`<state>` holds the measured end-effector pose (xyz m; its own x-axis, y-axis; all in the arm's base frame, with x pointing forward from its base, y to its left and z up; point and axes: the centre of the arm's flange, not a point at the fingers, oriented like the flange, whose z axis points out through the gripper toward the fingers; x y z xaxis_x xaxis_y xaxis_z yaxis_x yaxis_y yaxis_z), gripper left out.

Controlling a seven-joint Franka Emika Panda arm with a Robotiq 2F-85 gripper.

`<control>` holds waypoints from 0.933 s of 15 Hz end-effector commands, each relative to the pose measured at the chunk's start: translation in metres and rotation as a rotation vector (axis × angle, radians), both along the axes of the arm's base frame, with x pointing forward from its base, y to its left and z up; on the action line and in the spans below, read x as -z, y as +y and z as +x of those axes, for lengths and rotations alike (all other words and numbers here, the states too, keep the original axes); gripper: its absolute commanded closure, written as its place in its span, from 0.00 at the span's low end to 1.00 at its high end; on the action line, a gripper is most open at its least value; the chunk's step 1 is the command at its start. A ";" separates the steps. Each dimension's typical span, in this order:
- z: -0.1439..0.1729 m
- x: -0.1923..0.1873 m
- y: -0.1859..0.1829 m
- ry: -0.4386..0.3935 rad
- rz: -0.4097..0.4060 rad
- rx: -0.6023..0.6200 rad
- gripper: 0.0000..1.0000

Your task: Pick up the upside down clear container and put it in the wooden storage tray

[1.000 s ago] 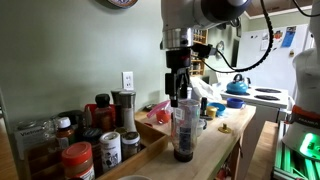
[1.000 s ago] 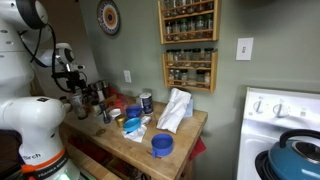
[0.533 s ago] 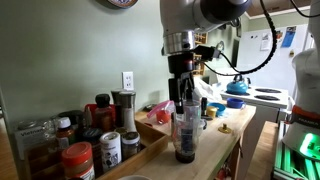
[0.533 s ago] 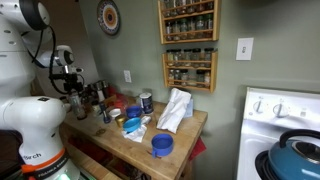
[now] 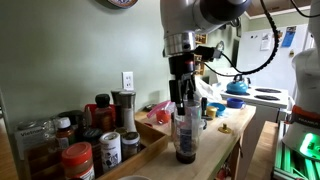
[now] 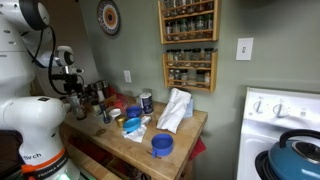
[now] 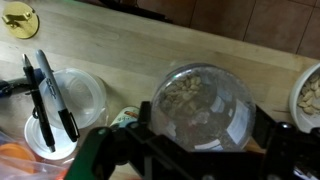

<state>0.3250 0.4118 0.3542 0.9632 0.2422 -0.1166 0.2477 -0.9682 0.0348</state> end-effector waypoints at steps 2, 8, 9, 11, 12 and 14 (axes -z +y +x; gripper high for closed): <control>-0.006 -0.007 -0.005 -0.022 0.012 0.027 0.36; -0.013 -0.082 0.006 -0.008 -0.004 0.007 0.36; -0.012 -0.097 0.013 -0.014 -0.002 -0.010 0.36; -0.002 -0.108 0.036 -0.061 -0.002 -0.041 0.36; 0.004 -0.113 0.045 -0.081 0.009 -0.057 0.36; 0.017 -0.114 0.062 -0.108 0.024 -0.086 0.36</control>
<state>0.3201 0.4403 0.4693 0.9574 0.2880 -0.0200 0.2885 -0.9568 0.0363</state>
